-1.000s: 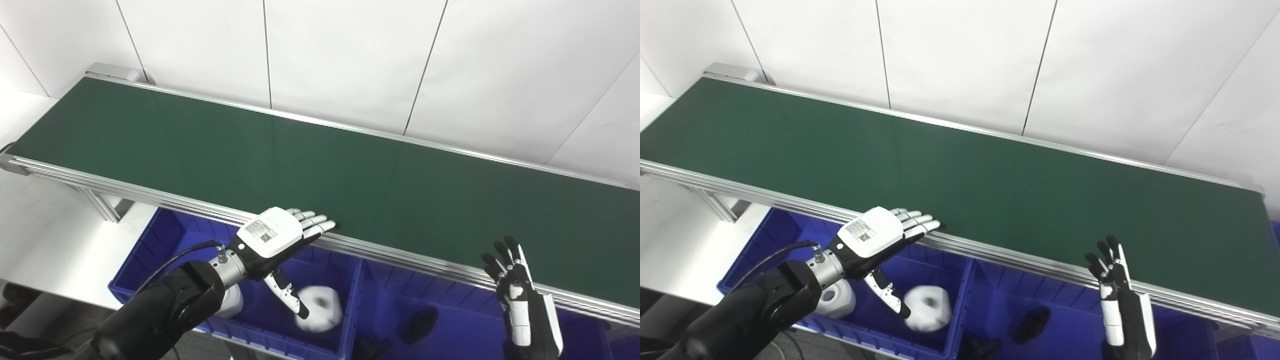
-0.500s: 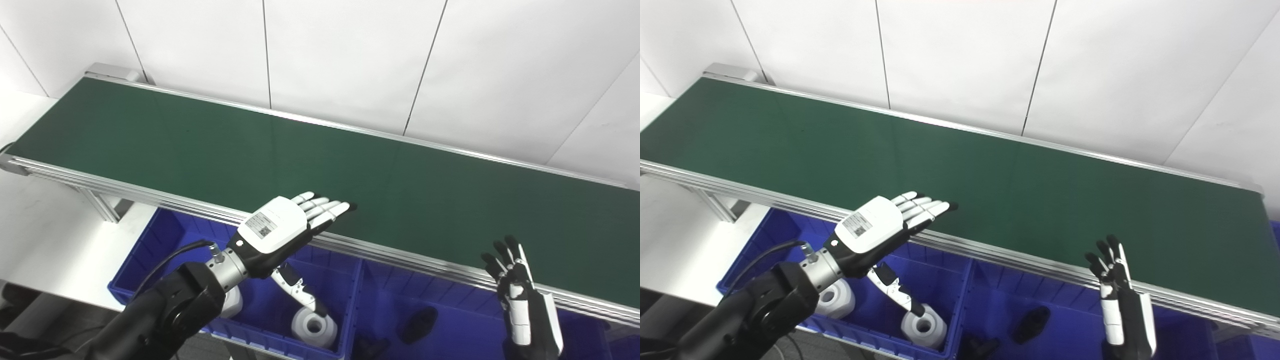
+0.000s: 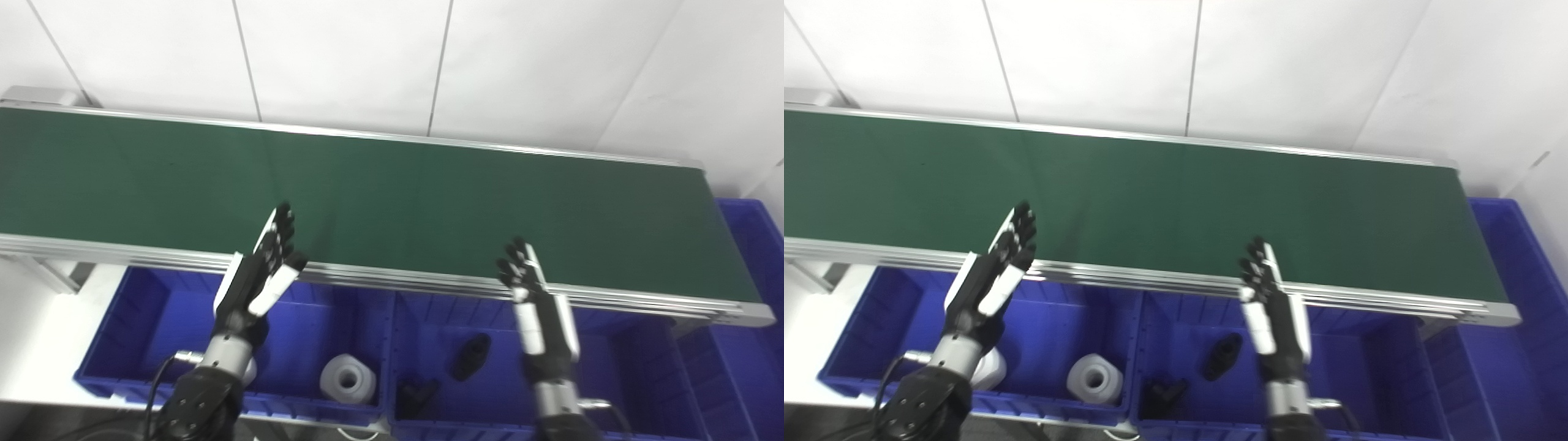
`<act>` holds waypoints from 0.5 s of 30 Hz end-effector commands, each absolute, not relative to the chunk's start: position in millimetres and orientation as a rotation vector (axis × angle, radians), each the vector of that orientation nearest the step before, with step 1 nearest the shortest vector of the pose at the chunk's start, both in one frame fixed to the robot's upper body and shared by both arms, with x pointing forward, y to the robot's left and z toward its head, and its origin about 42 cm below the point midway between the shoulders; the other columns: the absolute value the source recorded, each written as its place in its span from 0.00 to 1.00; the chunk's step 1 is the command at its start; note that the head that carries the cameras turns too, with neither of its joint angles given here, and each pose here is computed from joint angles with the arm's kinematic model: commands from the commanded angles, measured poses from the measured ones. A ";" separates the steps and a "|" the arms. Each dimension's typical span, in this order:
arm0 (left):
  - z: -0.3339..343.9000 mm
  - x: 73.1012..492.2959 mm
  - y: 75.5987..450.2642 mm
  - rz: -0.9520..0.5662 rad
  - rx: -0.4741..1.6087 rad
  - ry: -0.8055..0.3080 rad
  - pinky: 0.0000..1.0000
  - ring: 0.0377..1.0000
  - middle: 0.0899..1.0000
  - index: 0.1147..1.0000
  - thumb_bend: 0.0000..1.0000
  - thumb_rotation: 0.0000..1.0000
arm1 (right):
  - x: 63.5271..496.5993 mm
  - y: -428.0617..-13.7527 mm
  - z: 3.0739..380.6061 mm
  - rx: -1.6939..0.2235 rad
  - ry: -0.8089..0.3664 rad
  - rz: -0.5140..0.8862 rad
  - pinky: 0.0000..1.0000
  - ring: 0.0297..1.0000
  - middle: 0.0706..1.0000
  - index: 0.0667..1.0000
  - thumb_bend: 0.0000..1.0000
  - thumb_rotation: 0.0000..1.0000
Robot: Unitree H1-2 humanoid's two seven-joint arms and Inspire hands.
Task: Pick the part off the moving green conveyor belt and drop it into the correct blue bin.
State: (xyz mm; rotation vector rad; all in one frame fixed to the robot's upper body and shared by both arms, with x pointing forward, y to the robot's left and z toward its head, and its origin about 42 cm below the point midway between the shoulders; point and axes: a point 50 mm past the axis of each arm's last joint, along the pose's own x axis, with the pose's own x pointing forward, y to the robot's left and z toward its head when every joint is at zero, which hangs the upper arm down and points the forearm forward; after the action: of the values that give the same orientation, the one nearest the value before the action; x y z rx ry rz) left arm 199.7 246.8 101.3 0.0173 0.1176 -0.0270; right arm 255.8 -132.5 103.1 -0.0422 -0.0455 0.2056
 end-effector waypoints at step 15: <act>101.7 208.8 222.6 -0.099 0.117 -0.129 1.00 1.00 1.00 1.00 0.89 0.74 | 247.5 -148.7 112.0 -0.088 -0.084 0.137 0.97 0.94 0.97 0.96 0.85 0.95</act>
State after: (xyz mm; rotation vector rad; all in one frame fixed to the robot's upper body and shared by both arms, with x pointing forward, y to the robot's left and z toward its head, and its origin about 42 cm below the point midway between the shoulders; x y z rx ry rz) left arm 206.9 223.7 87.1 0.0950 -0.0452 -0.1056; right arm 245.5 -147.2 99.2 -0.0932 -0.0328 0.1388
